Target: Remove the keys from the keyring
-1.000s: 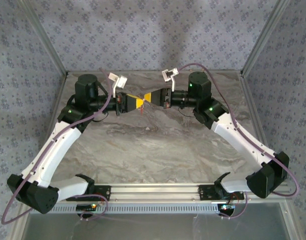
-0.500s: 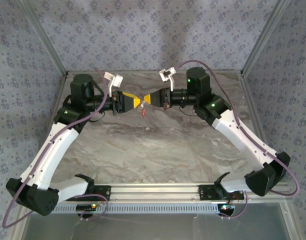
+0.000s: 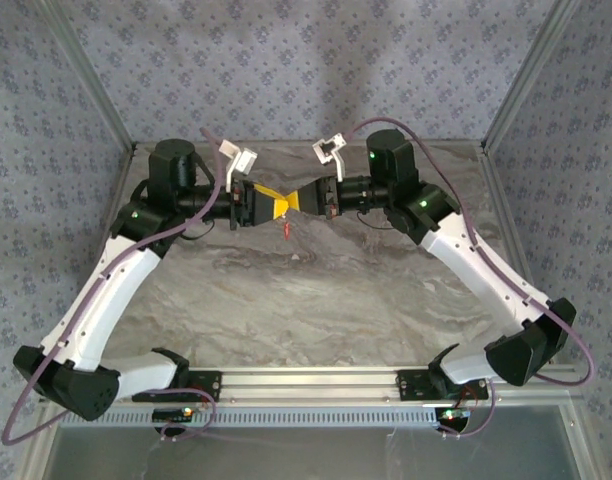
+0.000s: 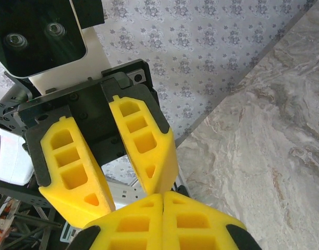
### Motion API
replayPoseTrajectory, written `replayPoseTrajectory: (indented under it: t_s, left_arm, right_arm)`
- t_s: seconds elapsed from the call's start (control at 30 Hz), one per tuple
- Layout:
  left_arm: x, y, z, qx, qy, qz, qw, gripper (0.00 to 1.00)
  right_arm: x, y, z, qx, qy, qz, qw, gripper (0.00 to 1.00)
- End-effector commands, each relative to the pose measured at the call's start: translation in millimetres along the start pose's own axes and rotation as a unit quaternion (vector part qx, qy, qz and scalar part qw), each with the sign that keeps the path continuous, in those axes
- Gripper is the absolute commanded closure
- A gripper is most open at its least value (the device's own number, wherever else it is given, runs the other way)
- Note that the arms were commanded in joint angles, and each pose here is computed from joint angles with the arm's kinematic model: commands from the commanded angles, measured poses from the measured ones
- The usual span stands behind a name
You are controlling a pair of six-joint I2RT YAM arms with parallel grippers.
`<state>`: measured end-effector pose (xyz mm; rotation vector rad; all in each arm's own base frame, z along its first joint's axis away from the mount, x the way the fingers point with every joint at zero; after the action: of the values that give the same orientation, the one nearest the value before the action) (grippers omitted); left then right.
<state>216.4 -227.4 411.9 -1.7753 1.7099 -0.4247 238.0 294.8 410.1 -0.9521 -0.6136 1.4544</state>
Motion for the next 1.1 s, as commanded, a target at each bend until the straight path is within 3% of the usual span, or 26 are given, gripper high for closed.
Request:
replayPoseTrajectory:
  t_s: [0.0, 0.1, 0.17, 0.57, 1.0, 1.07]
  left_arm:
    - [-0.3, 2.1, -9.1, 0.014, 0.014, 0.013, 1.000, 0.76]
    - [1.1, 3.9, -8.7, 0.013, 0.014, 0.017, 1.000, 0.75]
    - [0.8, 4.8, -3.2, 0.008, -0.003, 0.016, 1.000, 0.69]
    - [-7.2, -0.7, 1.2, -0.001, -0.010, -0.005, 1.000, 0.69]
    - [-1.0, 6.5, -8.1, 0.006, 0.017, 0.022, 1.000, 0.79]
    - [-0.5, 7.0, -8.5, 0.006, 0.019, 0.023, 1.000, 0.85]
  right_arm:
    - [-3.6, -12.3, 16.5, -0.026, -0.027, -0.007, 0.999, 1.00]
    - [-4.0, -13.5, 17.2, -0.025, -0.032, -0.006, 0.999, 1.00]
    - [-5.3, -14.7, 16.2, -0.025, -0.030, -0.007, 0.999, 1.00]
    - [-10.3, -15.0, 19.8, -0.025, -0.038, -0.006, 0.999, 1.00]
    - [-10.7, -18.8, 22.1, -0.027, -0.049, -0.007, 0.998, 1.00]
    - [-9.9, -19.8, 21.2, -0.026, -0.047, -0.008, 0.999, 1.00]
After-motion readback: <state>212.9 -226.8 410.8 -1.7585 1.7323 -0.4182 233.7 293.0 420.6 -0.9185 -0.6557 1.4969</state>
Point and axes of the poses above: each hand's point on the last joint's axis, 136 mm out from that joint toward the fingers, its own x axis out along the fingers, its own z axis along the line the jaws close on, y = z × x, the point moved 4 cm from there along -x, back along the fingers, and after that the axes turned 14 degrees about -x, right-handed, at the moved point
